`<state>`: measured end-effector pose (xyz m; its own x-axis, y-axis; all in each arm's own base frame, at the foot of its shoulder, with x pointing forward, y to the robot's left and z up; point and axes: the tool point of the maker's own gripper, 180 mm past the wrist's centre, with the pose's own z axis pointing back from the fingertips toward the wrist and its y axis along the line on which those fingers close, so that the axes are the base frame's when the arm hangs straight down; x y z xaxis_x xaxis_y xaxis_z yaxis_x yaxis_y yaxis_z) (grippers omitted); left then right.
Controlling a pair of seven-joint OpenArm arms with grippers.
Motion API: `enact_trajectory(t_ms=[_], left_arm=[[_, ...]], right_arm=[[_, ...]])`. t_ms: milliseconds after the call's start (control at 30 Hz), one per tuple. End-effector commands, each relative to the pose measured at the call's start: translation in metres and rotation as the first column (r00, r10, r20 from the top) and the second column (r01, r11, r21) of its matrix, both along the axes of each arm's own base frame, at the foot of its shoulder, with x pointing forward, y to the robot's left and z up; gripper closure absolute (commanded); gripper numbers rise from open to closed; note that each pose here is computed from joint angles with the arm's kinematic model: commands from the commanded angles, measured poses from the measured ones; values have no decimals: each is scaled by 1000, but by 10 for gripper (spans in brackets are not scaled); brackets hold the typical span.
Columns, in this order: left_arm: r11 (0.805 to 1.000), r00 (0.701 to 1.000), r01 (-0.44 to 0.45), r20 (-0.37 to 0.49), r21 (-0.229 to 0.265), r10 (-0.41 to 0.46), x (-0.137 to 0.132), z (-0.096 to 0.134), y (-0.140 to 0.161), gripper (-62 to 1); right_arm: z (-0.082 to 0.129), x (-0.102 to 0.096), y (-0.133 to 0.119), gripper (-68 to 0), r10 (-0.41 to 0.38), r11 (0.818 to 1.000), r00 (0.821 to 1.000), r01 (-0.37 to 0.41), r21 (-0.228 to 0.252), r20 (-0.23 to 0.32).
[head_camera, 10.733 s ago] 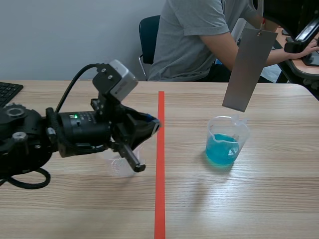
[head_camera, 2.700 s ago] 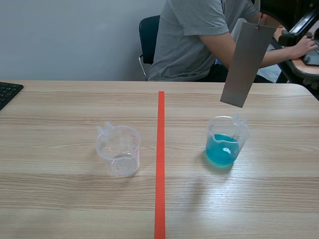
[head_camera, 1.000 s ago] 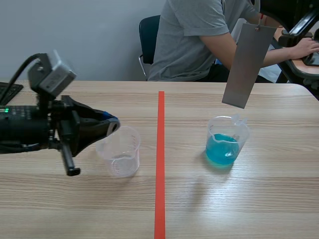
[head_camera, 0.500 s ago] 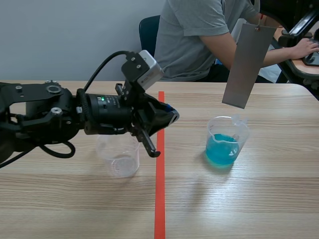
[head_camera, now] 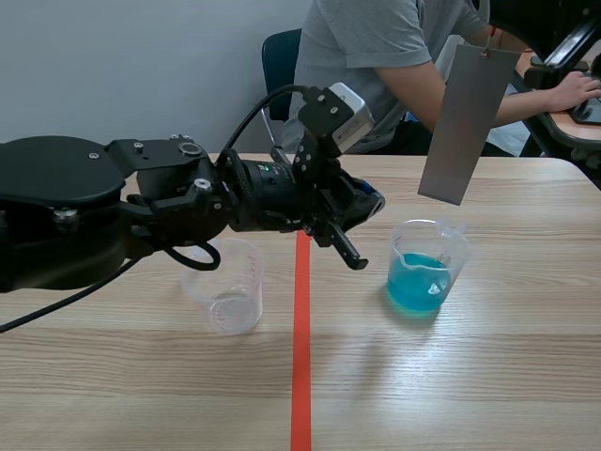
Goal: Do the redox reaction experiment.
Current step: 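Raise the plate and point at it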
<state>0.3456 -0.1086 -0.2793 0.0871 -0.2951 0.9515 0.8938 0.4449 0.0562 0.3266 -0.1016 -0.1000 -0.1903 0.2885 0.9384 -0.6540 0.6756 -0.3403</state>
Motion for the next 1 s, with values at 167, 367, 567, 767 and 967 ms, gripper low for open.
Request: enact_trajectory(t_ms=[167, 367, 567, 767, 967], left_arm=[[999, 999, 23, 33, -33, -22, 2, 18, -23, -31], [1000, 997, -10, 71, -15, 11, 9, 19, -27, -31], [1000, 997, -23, 72, -17, 24, 11, 19, -28, -31], [1000, 997, -23, 72, -17, 24, 11, 19, -28, -31], [1000, 997, -24, 70, -20, 25, 11, 19, -28, -31]], right_arm=[[11, -1, -1, -13, 11, 1000, 999, -11, 3, 34], [11, -1, -1, -13, 11, 1000, 999, -11, 3, 34], [11, -1, -1, -13, 11, 1000, 999, -11, 3, 34], [11, -1, -1, -13, 11, 1000, 999, -11, 3, 34], [11, -1, -1, -13, 11, 1000, 999, -11, 3, 34]])
